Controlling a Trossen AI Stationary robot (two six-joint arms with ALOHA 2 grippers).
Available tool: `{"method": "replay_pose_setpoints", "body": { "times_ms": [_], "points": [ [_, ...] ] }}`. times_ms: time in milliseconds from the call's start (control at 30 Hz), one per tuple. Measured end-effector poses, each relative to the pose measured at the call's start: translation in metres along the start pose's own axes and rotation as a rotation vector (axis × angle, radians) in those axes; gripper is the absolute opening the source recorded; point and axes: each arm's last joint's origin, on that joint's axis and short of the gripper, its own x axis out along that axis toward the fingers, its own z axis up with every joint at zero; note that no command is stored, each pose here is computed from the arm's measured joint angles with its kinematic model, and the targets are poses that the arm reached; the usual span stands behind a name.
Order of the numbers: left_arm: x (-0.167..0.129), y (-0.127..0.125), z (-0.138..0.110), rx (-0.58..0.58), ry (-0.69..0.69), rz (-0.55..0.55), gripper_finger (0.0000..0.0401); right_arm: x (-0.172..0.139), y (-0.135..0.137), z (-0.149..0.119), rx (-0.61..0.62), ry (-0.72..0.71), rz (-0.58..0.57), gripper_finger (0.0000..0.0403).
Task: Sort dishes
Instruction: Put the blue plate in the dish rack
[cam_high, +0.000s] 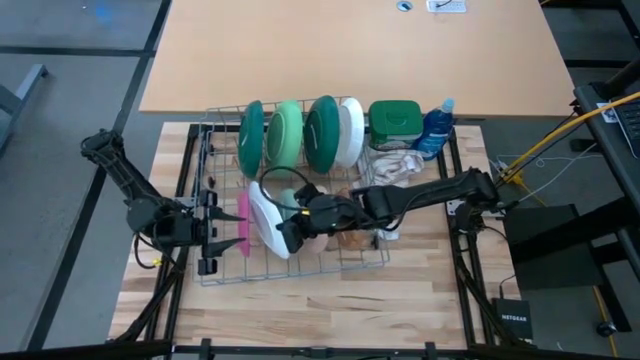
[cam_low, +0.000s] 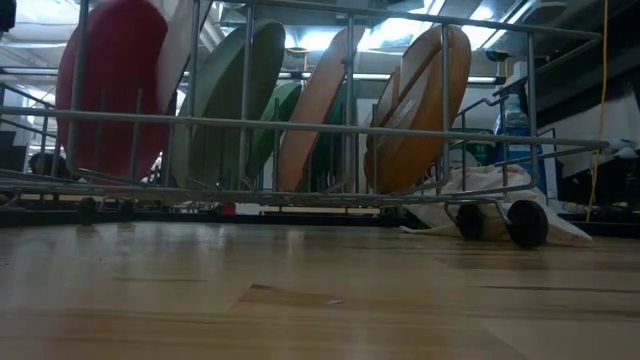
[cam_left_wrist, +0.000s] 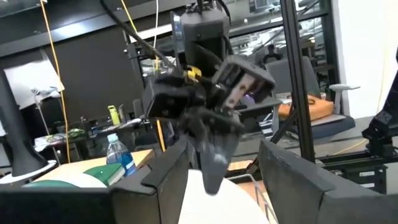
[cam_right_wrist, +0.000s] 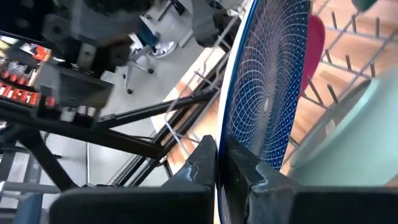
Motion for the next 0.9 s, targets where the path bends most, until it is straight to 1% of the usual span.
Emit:
{"method": "replay_pose_setpoints", "body": {
  "times_ms": [267,433,600,733,833,900],
  "points": [
    [-0.001,-0.001,0.0,0.0,0.0,-0.01,0.0184,0.026,-0.013,-0.011,0.018,0.051,-0.059,0.0012],
    [-0.002,-0.002,0.0,-0.004,0.0,-0.015,0.0184,0.041,-0.021,-0.019,0.008,0.068,-0.095,0.004],
    [-0.002,-0.002,0.0,-0.003,0.002,-0.015,0.0184,0.044,-0.022,-0.021,0.005,0.068,-0.1,0.0061],
    [-0.002,-0.002,0.0,-0.004,0.002,-0.015,0.0184,0.044,-0.023,-0.021,-0.002,0.074,-0.108,0.0064],
    [-0.002,-0.002,0.0,-0.005,0.002,-0.015,0.0184,0.045,-0.025,-0.019,-0.046,0.076,-0.108,0.0065],
    [-0.002,-0.002,0.0,-0.01,0.002,-0.015,0.0184,0.045,-0.028,-0.016,-0.05,0.072,-0.121,0.0066]
  ]
}}
